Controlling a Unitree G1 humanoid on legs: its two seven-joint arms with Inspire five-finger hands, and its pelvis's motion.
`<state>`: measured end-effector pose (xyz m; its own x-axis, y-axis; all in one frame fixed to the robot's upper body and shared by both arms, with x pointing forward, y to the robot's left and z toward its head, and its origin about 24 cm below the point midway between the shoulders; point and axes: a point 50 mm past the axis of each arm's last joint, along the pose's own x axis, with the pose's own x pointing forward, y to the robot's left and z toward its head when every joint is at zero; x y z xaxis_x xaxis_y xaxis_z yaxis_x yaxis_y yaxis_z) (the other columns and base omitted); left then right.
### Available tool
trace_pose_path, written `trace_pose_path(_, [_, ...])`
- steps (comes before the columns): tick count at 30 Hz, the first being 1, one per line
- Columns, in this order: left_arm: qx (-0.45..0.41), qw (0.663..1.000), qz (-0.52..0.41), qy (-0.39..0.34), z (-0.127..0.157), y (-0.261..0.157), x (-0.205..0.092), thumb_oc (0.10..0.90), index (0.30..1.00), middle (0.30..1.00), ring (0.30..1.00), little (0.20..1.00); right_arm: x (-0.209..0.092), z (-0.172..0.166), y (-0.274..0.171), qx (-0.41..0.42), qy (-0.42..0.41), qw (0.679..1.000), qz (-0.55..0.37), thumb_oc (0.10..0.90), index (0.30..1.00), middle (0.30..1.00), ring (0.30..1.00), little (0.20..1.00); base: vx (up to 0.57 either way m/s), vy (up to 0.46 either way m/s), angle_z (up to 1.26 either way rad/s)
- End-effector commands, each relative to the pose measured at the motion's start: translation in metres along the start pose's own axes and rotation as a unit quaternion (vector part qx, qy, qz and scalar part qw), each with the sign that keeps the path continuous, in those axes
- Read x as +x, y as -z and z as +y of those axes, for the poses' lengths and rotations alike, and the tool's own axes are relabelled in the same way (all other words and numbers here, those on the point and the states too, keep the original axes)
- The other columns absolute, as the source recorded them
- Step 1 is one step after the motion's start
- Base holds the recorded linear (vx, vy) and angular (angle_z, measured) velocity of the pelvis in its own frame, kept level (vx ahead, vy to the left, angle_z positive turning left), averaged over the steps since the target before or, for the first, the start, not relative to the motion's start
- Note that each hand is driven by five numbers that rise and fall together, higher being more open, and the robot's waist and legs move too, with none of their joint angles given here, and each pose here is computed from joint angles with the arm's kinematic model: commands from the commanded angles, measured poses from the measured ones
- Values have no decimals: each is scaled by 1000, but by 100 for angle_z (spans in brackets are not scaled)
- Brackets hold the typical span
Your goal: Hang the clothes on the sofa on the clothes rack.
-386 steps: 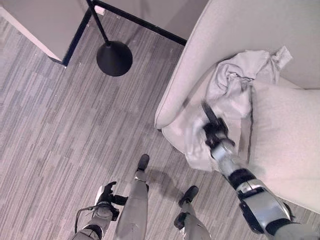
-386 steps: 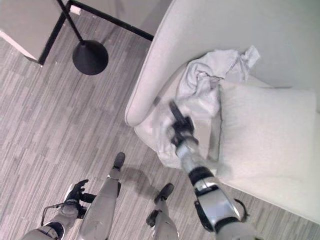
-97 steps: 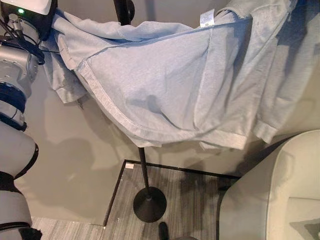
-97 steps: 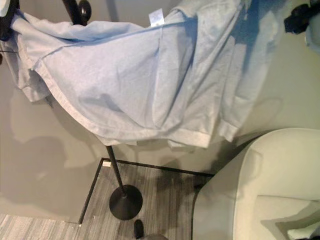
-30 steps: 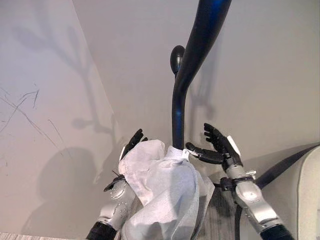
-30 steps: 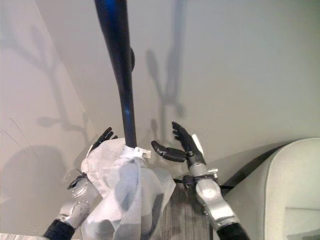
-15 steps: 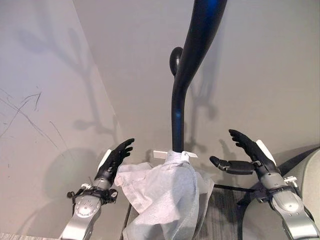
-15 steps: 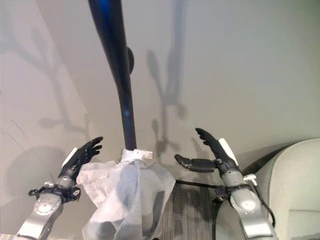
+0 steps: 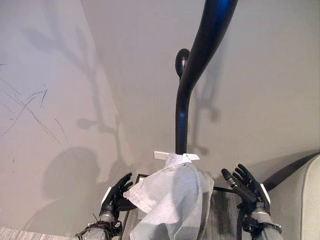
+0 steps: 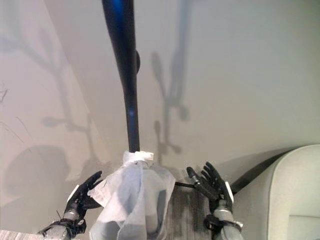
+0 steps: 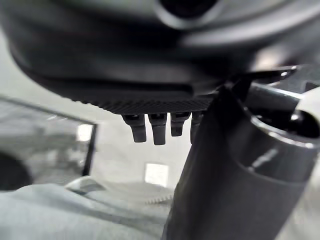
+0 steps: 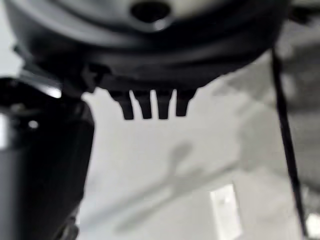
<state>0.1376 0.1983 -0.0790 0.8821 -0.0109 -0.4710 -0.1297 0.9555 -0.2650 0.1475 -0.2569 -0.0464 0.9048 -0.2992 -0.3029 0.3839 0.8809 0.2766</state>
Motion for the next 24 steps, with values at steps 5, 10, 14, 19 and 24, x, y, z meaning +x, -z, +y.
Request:
trace_pose_path(5, [-297,955,-26,-5,9,18,13,800,900,900,900,900,4,-16,31,237,67,969,-9,800,900,900,900,900,30,-13,10])
trace_pose_path(10, [-366,926,30,-87,19,55,5,800,900,900,900,900,-14,-23,83,334,153,926,91,800,900,900,900,900,12,-3,6])
trace_pose_path(14, [-381,898,119,-186,31,94,-13,800,900,900,900,900,-37,-40,121,357,290,868,186,800,900,900,900,900,17,-8,0])
trace_pose_path(19, [-329,885,200,-261,49,113,-34,800,900,900,900,900,-72,-61,142,301,402,812,299,800,900,900,900,900,52,-10,1])
trace_pose_path(24, [-260,896,252,-256,52,117,-38,800,900,900,900,900,-85,-67,145,226,400,813,358,800,900,900,900,900,32,0,10])
